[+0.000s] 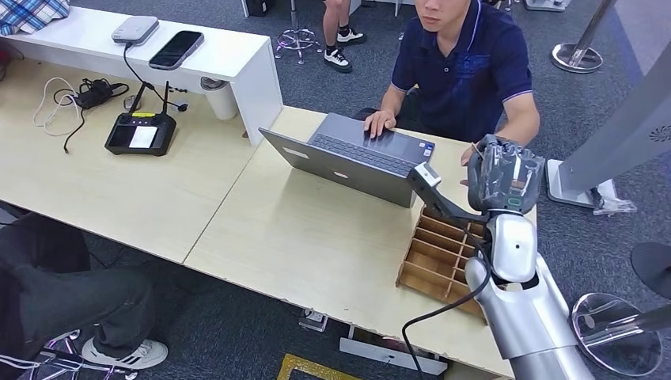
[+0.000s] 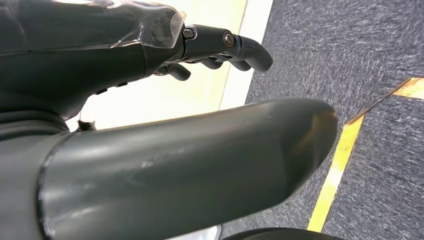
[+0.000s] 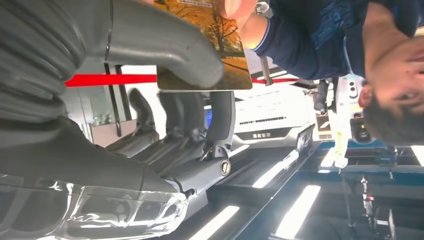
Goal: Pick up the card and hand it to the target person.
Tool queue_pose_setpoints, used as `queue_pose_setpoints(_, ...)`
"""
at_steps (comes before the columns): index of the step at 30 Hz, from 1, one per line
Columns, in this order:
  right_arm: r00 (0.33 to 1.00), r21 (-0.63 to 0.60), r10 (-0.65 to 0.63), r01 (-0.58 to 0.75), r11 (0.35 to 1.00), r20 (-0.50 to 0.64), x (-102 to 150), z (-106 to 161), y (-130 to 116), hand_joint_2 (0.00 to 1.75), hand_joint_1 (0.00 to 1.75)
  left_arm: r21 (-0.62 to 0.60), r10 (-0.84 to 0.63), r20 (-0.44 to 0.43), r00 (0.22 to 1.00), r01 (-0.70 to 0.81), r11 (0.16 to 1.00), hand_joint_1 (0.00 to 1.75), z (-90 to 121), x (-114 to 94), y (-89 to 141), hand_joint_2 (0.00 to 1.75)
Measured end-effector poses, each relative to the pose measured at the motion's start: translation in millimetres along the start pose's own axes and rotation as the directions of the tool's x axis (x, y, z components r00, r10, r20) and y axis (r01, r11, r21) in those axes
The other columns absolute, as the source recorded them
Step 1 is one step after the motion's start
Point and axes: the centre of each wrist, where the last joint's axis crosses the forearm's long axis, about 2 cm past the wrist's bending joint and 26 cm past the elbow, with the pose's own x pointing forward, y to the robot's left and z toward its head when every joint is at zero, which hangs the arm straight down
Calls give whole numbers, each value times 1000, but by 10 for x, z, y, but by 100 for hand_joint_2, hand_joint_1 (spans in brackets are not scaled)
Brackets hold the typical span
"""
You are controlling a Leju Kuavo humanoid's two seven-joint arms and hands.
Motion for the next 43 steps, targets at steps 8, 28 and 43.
queue_pose_setpoints(8, 994, -16, -105, 104, 994, -7, 30, 161, 70, 175, 0, 6, -20, 18, 1000, 20, 1000, 0, 13, 4, -15, 0)
queue_pose_setpoints(28, 268, 31, -945, 963, 267, -190, 94, 1366, 262, 175, 0, 14, -54, 15, 998, 54, 998, 0, 33, 17, -36, 0)
queue_pose_setpoints(43, 200, -20, -952, 977, 210, -232, 145, 1636, 335, 175, 0, 6, -55, 5, 998, 55, 998, 0, 41, 12, -51, 0)
